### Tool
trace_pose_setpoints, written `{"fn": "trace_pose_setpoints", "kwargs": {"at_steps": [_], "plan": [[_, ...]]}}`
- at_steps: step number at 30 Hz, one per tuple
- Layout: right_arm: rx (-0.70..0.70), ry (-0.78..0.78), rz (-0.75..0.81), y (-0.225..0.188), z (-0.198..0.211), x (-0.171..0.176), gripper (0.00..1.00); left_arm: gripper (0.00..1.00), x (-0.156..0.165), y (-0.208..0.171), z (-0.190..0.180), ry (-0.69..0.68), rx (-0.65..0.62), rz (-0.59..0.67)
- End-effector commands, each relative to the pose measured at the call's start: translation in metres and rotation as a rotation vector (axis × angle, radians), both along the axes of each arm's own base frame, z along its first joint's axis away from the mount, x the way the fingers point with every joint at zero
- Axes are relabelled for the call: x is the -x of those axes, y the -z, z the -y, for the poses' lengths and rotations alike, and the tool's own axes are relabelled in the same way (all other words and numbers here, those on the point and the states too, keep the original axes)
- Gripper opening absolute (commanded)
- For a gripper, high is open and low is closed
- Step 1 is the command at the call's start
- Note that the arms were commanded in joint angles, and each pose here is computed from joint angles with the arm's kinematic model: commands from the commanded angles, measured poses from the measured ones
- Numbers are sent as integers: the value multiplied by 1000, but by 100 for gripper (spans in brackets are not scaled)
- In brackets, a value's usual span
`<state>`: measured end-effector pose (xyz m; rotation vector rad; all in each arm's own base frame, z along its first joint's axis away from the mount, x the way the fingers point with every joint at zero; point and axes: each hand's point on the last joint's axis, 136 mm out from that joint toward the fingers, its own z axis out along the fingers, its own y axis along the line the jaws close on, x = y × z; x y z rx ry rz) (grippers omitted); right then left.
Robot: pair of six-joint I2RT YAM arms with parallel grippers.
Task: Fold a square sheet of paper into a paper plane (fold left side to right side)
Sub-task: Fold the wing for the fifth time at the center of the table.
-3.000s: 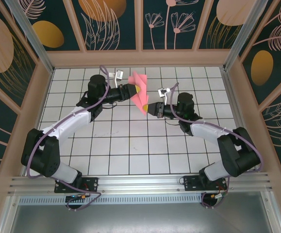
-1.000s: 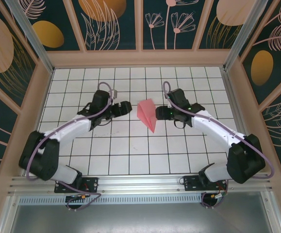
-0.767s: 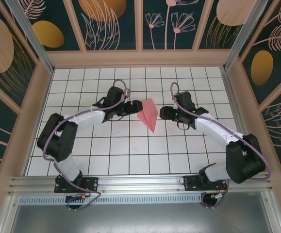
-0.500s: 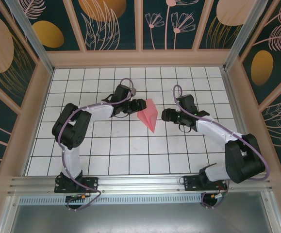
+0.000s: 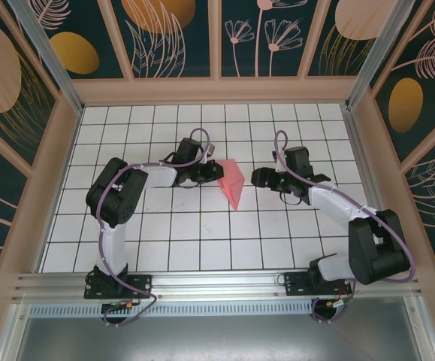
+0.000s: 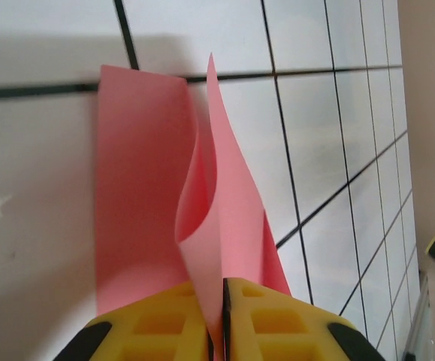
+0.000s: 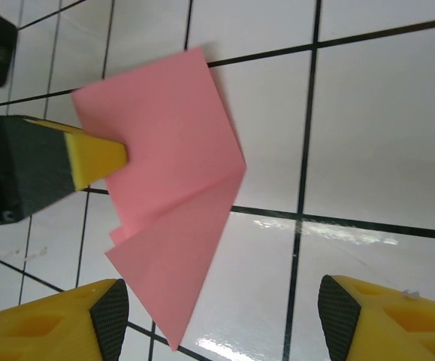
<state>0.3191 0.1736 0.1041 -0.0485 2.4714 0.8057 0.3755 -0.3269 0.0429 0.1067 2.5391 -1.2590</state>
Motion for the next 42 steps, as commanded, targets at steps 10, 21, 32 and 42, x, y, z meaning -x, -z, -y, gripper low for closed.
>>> {"fn": "trace_pose_setpoints", "kwargs": {"at_steps": [10,21,32,42], "plan": [[-156,-187,24,-4,-38,-9,70,11,18,-21,-20,158,191,123],[-295,-351,36,3,-70,-41,70,9,38,-30,-18,279,246,184],[-379,-397,-30,29,-84,-53,66,8,41,-30,-17,291,260,184],[-432,-391,-77,40,-85,-40,36,9,40,-24,-17,288,265,171]]}}
